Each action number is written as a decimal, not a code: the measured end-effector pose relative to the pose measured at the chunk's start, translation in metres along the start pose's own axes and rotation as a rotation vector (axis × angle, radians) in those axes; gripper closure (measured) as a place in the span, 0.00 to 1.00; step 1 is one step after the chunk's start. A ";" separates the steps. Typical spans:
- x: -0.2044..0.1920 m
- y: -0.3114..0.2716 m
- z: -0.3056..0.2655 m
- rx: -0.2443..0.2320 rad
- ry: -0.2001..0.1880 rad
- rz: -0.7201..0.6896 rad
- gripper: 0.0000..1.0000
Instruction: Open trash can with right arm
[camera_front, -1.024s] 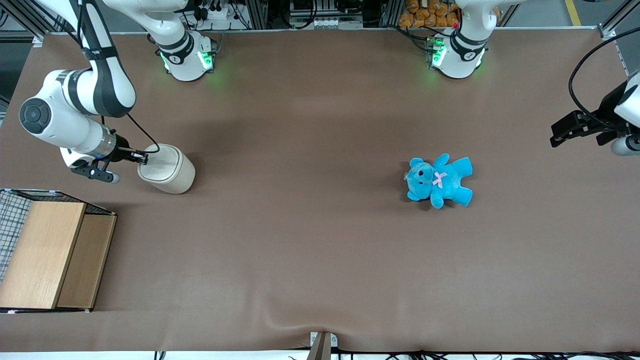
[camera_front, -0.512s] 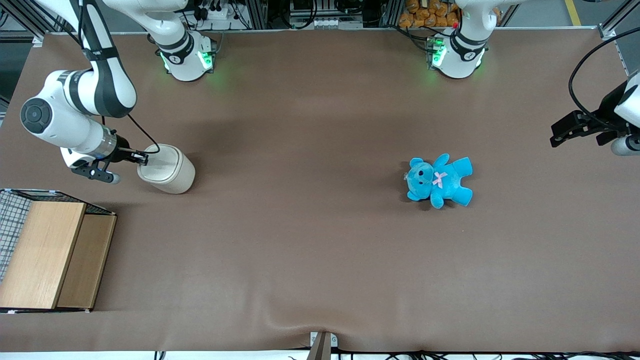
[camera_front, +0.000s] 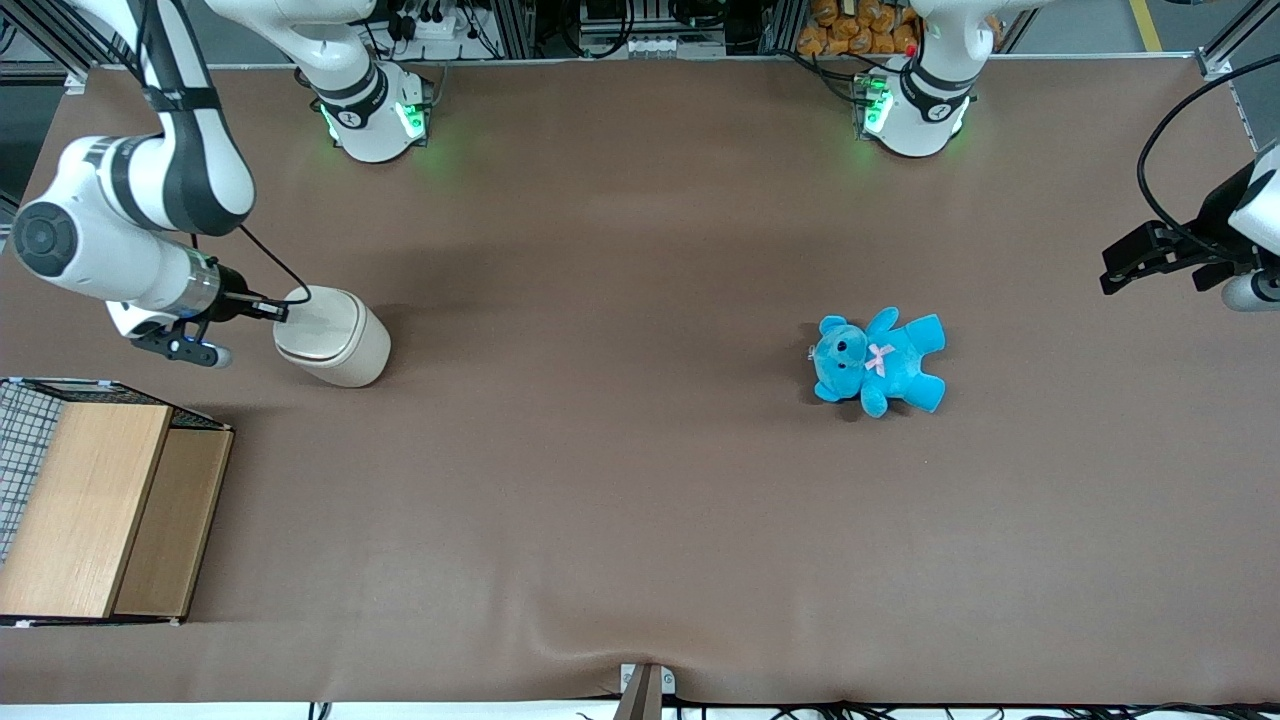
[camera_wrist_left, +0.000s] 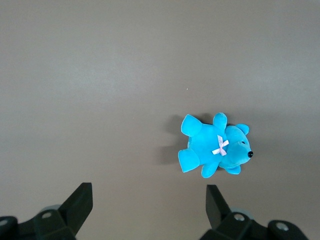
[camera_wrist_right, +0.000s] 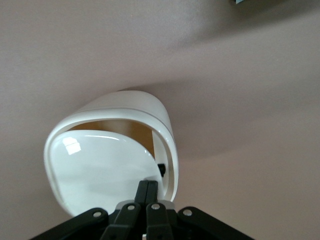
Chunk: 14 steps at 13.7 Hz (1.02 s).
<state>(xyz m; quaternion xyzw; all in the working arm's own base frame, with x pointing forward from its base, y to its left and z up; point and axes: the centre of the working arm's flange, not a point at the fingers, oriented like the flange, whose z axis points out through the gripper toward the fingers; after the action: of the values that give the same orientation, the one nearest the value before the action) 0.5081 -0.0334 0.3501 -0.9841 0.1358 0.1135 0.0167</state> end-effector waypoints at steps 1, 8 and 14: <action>0.001 -0.002 -0.010 -0.001 -0.009 0.003 0.99; -0.003 -0.032 -0.102 0.020 -0.052 -0.001 0.67; -0.004 -0.036 -0.187 0.050 0.049 -0.014 0.05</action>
<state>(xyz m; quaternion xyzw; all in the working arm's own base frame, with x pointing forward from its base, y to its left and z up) 0.5556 -0.0094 0.5330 -0.9868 0.1319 0.0856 0.0389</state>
